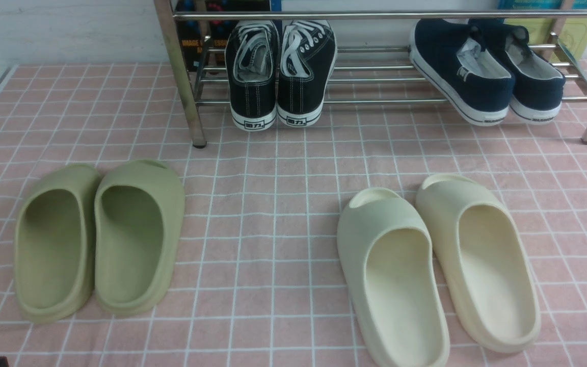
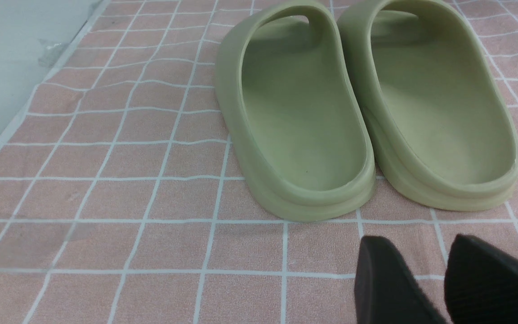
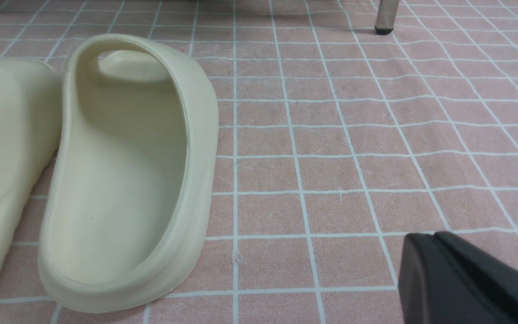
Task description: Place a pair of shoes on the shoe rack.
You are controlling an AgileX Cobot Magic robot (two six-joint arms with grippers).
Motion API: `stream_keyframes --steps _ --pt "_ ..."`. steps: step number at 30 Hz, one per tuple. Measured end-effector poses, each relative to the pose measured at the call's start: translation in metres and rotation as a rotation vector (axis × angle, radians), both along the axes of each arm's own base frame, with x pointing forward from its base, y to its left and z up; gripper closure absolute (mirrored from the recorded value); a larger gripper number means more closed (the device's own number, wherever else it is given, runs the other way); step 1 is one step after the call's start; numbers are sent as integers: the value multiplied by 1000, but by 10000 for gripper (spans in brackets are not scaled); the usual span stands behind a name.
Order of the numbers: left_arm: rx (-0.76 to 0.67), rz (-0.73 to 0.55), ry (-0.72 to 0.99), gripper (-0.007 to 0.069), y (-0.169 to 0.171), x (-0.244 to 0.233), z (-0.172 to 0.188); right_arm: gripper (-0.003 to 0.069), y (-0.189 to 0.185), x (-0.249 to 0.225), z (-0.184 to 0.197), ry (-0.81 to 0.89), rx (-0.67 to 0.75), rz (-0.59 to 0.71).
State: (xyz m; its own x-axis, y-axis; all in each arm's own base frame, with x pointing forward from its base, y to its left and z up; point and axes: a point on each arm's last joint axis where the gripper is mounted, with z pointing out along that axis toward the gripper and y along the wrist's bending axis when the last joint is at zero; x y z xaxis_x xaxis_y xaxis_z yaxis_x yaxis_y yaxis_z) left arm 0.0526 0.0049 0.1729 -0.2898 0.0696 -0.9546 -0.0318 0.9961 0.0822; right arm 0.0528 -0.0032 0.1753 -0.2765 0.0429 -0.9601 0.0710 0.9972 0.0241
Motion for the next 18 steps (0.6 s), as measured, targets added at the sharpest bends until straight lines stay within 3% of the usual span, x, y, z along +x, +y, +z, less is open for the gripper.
stream_keyframes --steps 18 --pt "0 0 0 386 0 0 0 610 0 0 0 0 0 0"
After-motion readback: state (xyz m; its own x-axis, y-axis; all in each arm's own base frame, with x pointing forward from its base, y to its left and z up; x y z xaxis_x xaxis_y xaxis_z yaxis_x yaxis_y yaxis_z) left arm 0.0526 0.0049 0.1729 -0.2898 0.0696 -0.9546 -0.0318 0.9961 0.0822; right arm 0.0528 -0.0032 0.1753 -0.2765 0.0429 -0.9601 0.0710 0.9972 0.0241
